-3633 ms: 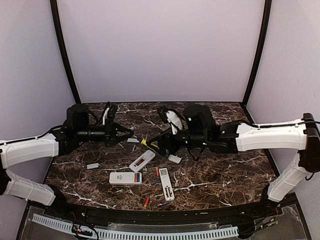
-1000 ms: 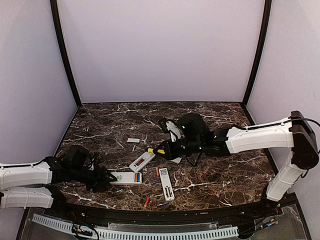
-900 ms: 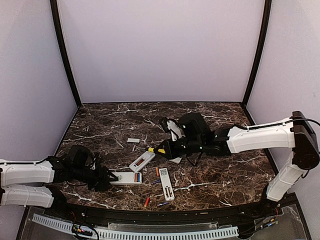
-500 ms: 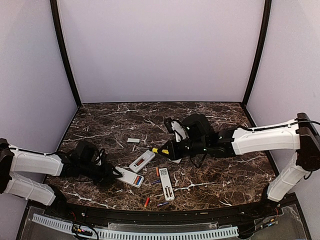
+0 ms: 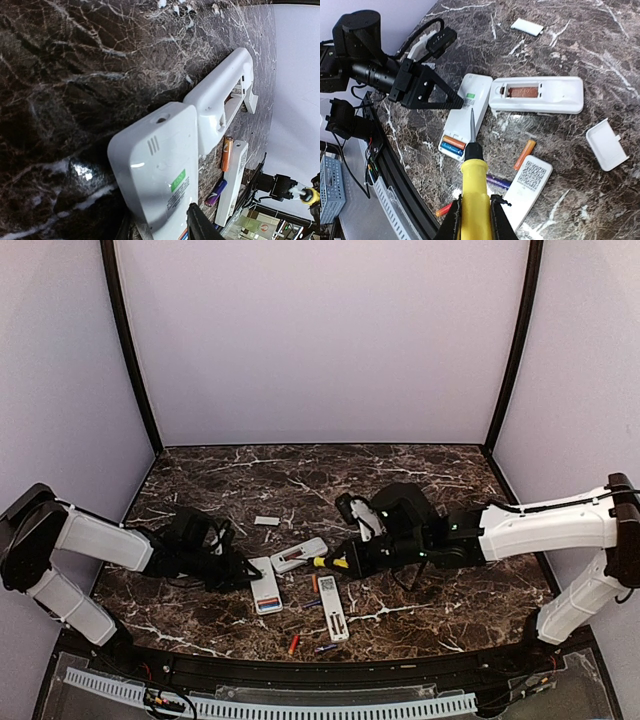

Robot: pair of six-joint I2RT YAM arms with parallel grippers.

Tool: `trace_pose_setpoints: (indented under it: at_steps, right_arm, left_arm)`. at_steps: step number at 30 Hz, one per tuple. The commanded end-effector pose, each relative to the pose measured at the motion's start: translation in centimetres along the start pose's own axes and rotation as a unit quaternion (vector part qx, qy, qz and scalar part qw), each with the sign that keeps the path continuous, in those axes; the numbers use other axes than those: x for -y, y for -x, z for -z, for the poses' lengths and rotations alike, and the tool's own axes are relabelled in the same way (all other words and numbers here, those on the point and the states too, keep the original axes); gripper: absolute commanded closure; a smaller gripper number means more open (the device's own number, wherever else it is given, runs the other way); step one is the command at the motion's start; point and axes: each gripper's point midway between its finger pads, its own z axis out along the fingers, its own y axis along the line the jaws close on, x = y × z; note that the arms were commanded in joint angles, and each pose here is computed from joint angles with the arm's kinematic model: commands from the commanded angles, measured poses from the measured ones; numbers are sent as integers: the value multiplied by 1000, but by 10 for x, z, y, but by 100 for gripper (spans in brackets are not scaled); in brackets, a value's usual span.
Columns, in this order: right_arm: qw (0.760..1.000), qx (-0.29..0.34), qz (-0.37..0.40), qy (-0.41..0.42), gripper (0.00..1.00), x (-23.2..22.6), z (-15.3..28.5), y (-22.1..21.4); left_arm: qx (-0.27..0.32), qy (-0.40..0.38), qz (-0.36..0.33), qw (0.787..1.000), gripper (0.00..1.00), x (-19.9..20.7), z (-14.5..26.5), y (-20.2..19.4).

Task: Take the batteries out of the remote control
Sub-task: Adjust the remote control without the battery cover at the center of the board.

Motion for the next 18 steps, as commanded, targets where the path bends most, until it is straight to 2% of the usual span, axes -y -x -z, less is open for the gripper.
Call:
trace_pose_setpoints:
  at_steps: [1, 8, 18]
  right_arm:
    - [999, -39, -16, -2, 100, -9, -10, -19]
    - [997, -80, -20, 1, 100, -17, -29, -35]
    - [994, -108, -12, 19, 100, -34, -44, -42]
  left_arm:
    - [-18, 42, 10, 999, 64, -27, 2, -18]
    - [-32, 42, 24, 998, 69, -35, 3, -31]
    - [-45, 42, 26, 998, 76, -40, -3, -37]
